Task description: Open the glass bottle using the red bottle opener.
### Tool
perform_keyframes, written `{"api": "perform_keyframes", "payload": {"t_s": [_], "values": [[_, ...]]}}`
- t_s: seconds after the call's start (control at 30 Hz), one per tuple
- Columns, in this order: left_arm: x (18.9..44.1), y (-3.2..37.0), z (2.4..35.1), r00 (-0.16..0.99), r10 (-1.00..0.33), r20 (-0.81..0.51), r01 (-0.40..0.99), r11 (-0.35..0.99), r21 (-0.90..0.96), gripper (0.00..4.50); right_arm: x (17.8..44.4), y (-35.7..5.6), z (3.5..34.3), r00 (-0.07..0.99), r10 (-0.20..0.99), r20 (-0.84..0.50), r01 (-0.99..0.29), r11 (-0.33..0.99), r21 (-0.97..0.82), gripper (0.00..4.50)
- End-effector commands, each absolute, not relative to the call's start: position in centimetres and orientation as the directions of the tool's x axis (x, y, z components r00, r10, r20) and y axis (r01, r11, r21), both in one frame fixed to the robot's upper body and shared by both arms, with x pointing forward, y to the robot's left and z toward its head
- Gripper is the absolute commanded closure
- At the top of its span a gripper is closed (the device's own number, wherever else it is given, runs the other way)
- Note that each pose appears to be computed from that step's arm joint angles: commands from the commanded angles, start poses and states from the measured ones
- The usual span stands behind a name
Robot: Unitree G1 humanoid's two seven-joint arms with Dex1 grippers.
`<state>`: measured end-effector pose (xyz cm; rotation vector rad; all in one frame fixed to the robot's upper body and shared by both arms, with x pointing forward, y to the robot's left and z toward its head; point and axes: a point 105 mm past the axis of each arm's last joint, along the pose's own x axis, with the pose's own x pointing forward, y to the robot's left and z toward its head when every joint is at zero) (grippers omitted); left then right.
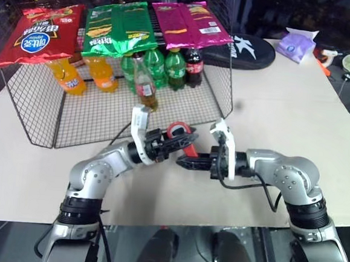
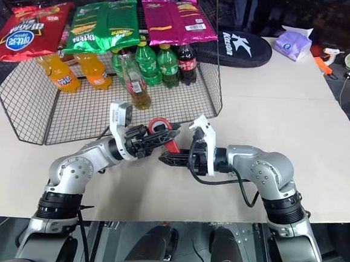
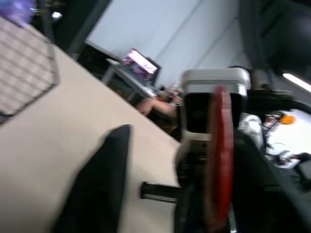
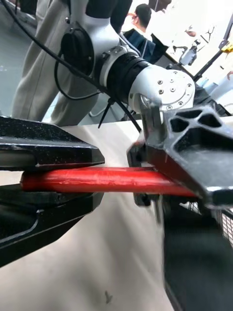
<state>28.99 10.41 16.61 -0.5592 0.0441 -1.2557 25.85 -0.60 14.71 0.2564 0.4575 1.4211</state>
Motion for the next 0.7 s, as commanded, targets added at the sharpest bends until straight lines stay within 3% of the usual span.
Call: {"api": "perform_keyframes", "payload": {"t_s": [0.03, 0.3, 0.47, 0.6, 0.7], "values": [[28.3, 11.0, 18.0, 0.314, -0.903, 0.292, 0.904, 0.19, -0.384, 0.72, 27.1, -1.5, 15.2, 0.167, 0.978, -0.127, -0.893, 0.205, 0.4, 4.5], [28.1, 14.4, 18.5, 0.475, -0.827, 0.301, 0.864, 0.372, -0.34, 0.72, 30.6, -6.8, 14.1, 0.446, 0.889, -0.106, -0.825, 0.455, 0.335, 4.5], [29.4, 16.9, 18.3, 0.656, -0.703, 0.274, 0.754, 0.599, -0.269, 0.72, 32.7, -11.5, 14.9, 0.659, 0.752, -0.027, -0.734, 0.65, 0.198, 4.5], [32.1, 19.2, 17.3, 0.85, -0.491, 0.192, 0.522, 0.834, -0.181, 0.72, 33.8, -14.7, 16.2, 0.779, 0.624, 0.063, -0.627, 0.777, 0.053, 4.5], [33.7, 20.3, 18.0, 0.9, -0.37, 0.229, 0.403, 0.907, -0.122, 0.72, 34.1, -15.7, 16.4, 0.817, 0.568, 0.097, -0.571, 0.821, 0.001, 4.5]]}}
